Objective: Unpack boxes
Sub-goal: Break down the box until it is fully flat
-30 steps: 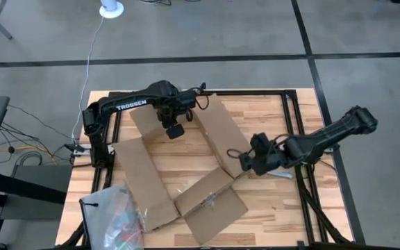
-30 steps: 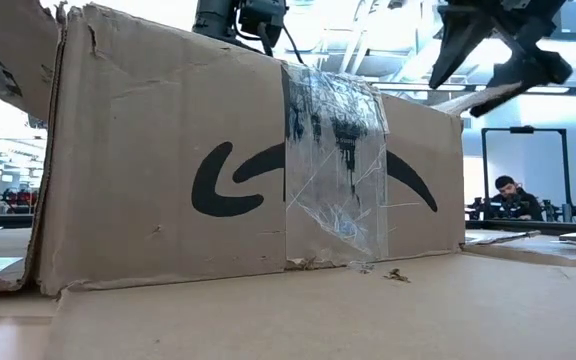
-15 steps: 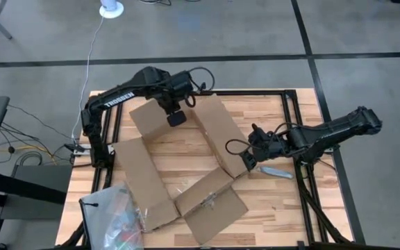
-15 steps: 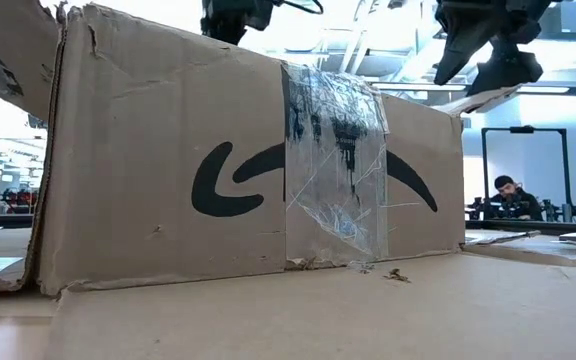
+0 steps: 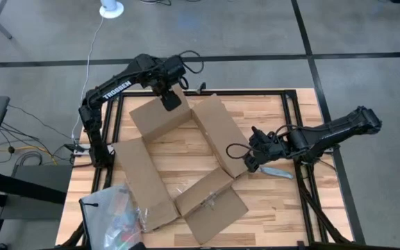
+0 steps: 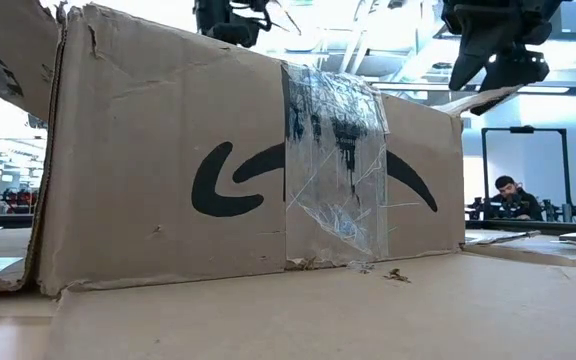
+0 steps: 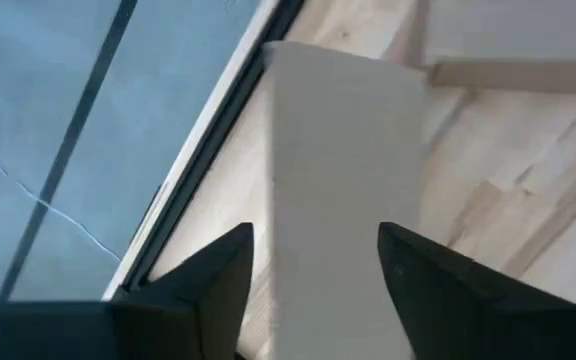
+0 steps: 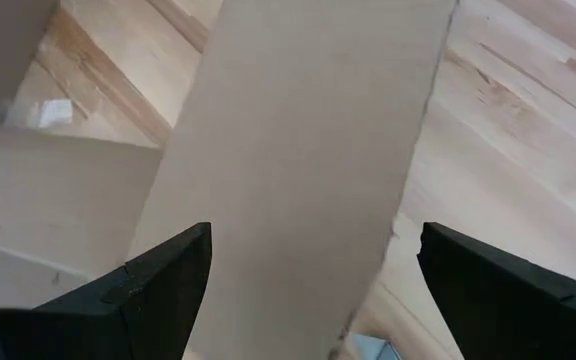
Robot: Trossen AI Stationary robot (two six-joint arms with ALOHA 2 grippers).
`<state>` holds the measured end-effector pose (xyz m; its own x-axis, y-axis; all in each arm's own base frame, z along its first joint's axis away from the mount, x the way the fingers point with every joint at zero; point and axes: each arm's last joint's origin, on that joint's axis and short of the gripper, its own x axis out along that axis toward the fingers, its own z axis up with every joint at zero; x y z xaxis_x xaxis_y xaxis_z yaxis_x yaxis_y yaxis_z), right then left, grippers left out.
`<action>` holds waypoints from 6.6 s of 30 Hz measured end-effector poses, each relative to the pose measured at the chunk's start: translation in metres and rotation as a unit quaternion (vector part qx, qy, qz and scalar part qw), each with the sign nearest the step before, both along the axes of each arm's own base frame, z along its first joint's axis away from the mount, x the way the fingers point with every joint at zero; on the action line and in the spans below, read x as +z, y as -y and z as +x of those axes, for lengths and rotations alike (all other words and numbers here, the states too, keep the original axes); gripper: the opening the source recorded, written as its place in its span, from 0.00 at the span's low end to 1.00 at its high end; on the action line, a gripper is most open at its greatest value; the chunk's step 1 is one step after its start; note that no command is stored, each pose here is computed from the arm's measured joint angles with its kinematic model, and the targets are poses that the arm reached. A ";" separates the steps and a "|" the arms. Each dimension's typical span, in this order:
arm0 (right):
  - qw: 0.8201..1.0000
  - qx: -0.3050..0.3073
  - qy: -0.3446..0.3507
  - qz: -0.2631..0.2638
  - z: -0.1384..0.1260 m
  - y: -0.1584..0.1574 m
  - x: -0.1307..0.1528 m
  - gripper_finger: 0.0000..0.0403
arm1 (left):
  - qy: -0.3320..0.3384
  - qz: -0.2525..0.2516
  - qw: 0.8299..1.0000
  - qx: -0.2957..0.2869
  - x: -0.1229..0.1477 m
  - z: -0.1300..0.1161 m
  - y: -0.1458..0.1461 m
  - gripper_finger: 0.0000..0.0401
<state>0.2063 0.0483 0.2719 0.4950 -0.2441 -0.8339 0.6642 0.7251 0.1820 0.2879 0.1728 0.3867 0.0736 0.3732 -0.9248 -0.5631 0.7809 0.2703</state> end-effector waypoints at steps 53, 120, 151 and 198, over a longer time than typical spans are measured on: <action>0.993 -0.094 -0.070 -0.010 -0.001 0.006 -0.017 0.83 | -0.018 -0.321 0.942 0.097 -0.086 0.014 0.038 0.00; 0.989 0.113 -0.079 -0.061 0.019 0.078 -0.018 0.83 | -0.034 -0.264 0.951 0.158 -0.079 0.007 0.083 0.45; 0.982 0.157 -0.064 -0.078 0.015 0.053 0.001 0.83 | 0.484 -0.295 0.817 -0.101 0.025 0.124 0.134 0.42; 0.999 0.014 0.003 0.036 -0.009 -0.029 -0.065 0.83 | 0.333 -0.434 0.835 -0.051 -0.259 0.188 0.143 0.42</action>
<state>0.1968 0.0771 0.2071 0.5055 -0.1700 -0.8459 0.6431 0.7278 0.2380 0.4759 0.0303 0.1281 0.6709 -0.4566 -0.5843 -0.2808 0.5728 -0.7701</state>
